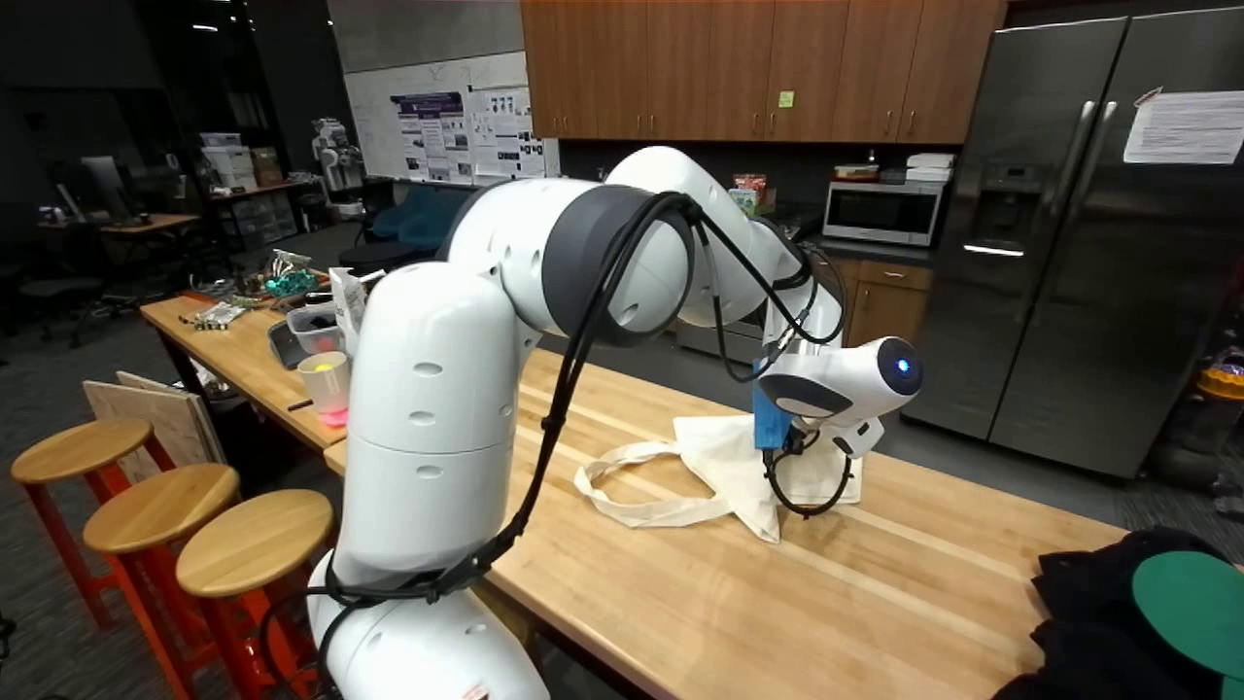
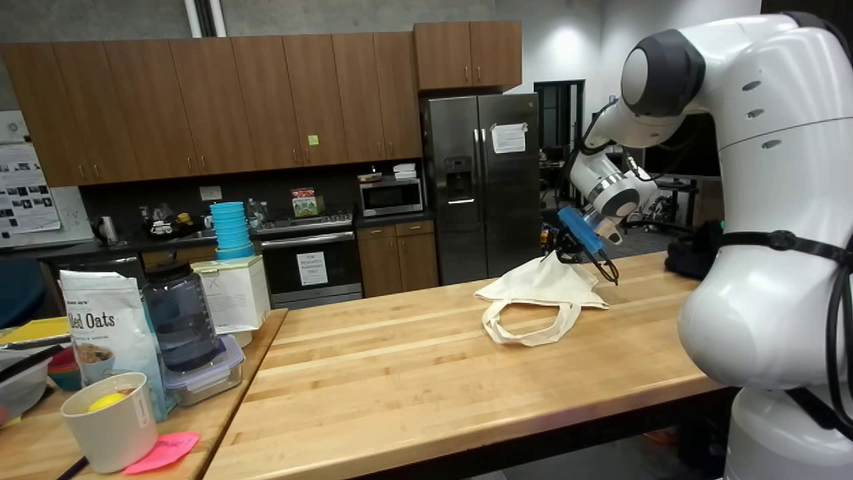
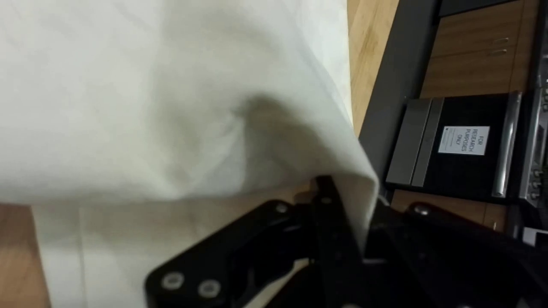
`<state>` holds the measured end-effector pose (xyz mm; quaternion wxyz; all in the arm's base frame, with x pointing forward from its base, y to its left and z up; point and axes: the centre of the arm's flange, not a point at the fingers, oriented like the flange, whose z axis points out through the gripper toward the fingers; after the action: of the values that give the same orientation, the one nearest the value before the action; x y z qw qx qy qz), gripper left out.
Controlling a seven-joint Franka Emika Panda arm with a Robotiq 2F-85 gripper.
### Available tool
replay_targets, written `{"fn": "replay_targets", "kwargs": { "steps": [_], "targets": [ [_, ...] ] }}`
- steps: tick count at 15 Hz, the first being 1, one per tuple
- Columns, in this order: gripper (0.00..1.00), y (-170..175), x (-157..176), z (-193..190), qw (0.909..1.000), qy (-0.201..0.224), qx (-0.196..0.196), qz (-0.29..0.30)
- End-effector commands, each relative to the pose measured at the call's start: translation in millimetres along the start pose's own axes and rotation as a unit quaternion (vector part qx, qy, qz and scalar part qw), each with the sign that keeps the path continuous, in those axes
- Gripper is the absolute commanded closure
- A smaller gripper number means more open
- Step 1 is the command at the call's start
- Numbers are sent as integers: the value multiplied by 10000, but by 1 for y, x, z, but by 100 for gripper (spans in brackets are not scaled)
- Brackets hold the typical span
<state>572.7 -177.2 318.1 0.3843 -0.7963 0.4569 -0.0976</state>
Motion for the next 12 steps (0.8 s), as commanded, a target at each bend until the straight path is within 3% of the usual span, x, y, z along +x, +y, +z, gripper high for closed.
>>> {"fn": "replay_targets", "kwargs": {
  "steps": [1,12],
  "targets": [
    [99,-20,-2,-4,9998,-28,29,-178],
    [99,-82,-40,4,9963,-137,-236,-813]
  ]
}}
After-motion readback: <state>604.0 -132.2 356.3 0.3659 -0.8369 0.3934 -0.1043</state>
